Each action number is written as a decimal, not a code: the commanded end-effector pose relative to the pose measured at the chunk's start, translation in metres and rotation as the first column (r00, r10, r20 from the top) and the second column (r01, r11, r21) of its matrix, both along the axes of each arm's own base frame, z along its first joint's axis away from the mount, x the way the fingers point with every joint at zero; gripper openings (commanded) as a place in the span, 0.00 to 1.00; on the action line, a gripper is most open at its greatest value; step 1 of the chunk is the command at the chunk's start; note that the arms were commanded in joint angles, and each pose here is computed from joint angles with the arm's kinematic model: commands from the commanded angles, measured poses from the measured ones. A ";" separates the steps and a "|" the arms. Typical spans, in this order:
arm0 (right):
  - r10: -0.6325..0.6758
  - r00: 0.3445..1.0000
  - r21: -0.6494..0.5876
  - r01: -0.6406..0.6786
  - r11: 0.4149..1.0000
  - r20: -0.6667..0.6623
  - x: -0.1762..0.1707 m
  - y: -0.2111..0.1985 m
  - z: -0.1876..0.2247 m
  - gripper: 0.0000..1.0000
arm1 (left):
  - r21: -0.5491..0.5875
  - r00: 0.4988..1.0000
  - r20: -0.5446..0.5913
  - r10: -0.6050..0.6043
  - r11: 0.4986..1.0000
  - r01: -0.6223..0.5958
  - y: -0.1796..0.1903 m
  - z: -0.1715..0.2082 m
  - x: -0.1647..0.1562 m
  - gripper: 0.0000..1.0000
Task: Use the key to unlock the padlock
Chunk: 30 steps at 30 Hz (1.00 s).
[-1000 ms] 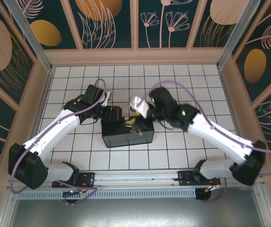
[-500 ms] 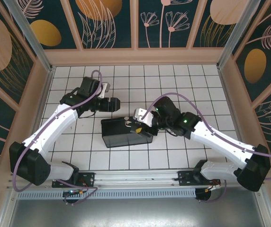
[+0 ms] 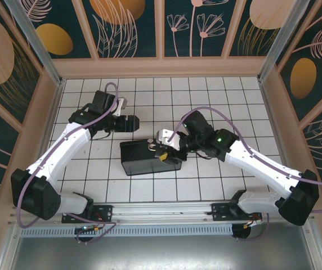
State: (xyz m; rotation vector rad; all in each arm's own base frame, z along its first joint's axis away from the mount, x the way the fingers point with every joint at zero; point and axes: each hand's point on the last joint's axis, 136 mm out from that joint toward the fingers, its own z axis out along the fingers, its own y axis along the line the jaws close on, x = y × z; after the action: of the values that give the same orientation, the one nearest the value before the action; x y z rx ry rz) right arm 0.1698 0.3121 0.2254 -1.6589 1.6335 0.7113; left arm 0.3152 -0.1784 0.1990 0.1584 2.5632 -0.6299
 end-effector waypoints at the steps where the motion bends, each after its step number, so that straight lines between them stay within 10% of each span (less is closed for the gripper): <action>1: 0.015 1.000 -0.037 -0.015 0.999 -0.008 0.000 0.001 -0.004 0.56 | 0.014 1.000 -0.009 -0.016 1.000 0.016 0.002 -0.001 -0.001 0.82; 30: 0.075 0.995 -0.172 -0.087 0.981 -0.073 -0.002 0.009 -0.030 0.46 | 0.033 1.000 -0.007 -0.009 0.999 0.009 0.007 -0.006 -0.004 0.81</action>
State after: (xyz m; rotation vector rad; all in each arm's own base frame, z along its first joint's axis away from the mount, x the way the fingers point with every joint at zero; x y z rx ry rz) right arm 0.1712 0.3199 0.1945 -1.8175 1.7343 0.6887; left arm 0.3150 -0.1765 0.1979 0.1713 2.5654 -0.6166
